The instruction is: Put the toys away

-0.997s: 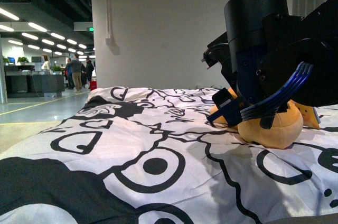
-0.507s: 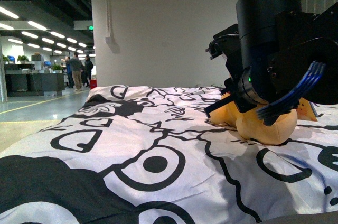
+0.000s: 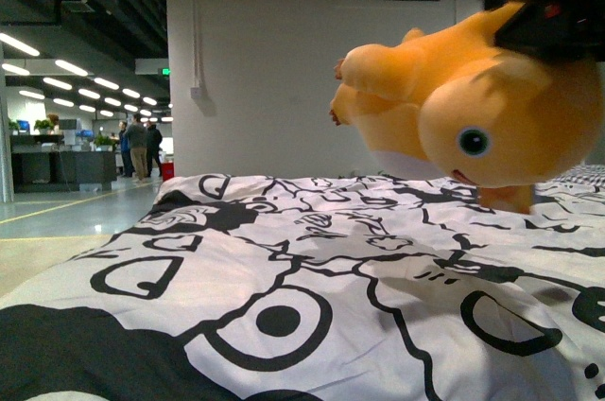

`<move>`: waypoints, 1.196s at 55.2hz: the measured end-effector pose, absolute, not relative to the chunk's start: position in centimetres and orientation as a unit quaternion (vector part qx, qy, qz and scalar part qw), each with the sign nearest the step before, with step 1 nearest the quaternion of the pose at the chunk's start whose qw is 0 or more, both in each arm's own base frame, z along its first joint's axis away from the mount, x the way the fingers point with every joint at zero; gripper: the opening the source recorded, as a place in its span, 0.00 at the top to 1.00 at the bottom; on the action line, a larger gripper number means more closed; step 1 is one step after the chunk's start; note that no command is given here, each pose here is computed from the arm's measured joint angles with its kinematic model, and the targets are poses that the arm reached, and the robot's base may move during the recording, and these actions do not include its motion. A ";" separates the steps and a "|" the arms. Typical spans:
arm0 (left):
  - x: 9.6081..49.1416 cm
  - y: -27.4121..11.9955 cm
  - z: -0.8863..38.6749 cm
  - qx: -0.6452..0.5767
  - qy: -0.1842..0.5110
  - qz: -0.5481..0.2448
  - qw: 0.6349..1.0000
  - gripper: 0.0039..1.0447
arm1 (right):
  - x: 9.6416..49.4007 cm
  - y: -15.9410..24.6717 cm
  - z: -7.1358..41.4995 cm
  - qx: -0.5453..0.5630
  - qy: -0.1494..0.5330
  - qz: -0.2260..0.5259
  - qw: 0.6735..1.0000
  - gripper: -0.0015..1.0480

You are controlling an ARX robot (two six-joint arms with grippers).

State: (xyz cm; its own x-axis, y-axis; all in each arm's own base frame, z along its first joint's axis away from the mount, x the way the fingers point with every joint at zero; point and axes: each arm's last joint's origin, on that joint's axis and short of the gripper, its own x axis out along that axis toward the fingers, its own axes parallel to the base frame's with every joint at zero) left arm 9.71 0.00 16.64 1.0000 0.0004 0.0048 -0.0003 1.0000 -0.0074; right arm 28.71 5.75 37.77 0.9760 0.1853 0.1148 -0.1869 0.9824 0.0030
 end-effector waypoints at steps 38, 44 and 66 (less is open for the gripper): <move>9.7 0.0 16.7 -0.004 -0.003 0.000 1.000 0.06 | 14.8 -0.7 34.5 0.157 -0.078 0.059 0.983 0.94; 9.7 0.0 16.7 -0.004 -0.003 0.000 1.000 0.06 | 14.1 -0.6 33.3 0.163 -0.063 0.046 0.983 0.94; 9.7 0.0 16.6 -0.004 -0.002 0.000 1.000 0.06 | 13.7 -0.2 31.5 0.090 -0.008 0.001 0.996 0.94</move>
State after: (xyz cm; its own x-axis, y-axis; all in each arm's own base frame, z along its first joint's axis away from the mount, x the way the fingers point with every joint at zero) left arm 9.71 0.00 16.64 1.0000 0.0004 0.0048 -0.0003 1.0000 -0.0074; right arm 13.73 -0.15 31.54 0.9999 0.0008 0.0170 -0.0038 0.9837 0.1797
